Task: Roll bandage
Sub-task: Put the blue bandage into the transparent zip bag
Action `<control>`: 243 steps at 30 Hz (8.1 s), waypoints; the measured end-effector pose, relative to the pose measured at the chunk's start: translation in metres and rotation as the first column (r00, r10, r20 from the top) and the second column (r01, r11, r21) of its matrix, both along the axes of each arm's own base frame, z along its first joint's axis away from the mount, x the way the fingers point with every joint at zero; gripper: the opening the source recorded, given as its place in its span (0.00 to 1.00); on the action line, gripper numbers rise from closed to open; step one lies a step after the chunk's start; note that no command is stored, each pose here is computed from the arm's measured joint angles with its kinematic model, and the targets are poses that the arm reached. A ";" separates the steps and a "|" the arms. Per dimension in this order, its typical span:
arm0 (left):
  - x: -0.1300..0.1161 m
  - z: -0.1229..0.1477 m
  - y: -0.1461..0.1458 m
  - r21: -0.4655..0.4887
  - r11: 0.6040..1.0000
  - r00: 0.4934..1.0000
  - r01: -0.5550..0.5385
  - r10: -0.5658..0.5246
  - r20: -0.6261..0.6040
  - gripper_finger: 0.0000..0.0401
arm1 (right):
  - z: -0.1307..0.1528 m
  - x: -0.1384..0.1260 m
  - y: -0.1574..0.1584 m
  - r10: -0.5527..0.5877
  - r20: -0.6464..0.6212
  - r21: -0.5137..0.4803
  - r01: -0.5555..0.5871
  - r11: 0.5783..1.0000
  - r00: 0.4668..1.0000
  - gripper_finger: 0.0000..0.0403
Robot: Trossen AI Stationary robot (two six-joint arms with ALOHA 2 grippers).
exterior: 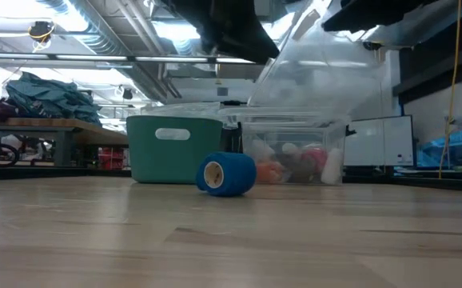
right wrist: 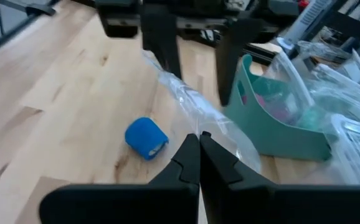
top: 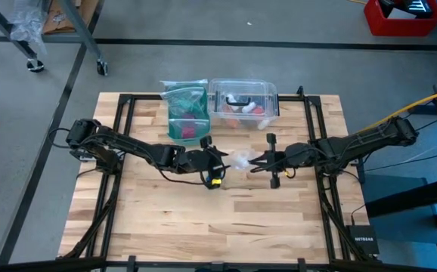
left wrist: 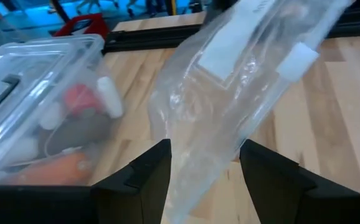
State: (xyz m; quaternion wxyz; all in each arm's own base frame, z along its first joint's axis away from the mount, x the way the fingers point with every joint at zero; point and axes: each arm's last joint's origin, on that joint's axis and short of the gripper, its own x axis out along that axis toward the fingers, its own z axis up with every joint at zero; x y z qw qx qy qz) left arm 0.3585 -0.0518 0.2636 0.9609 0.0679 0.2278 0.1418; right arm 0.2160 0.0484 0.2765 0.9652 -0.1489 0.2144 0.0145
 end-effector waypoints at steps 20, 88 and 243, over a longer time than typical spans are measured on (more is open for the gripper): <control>-0.001 -0.001 0.000 0.013 1.000 1.000 -0.017 0.017 -0.006 0.45 | -0.002 -0.001 0.000 0.014 -0.028 0.001 -0.014 1.000 1.000 0.00; 0.008 0.022 -0.017 0.333 0.905 0.946 0.265 -0.311 0.092 0.45 | 0.008 0.002 0.010 0.271 0.076 0.157 -0.280 0.947 0.960 0.00; -0.021 0.031 -0.004 -0.143 0.951 0.961 0.276 -0.271 0.050 0.00 | 0.021 0.020 0.010 0.168 0.293 -0.006 -0.174 0.985 0.941 0.31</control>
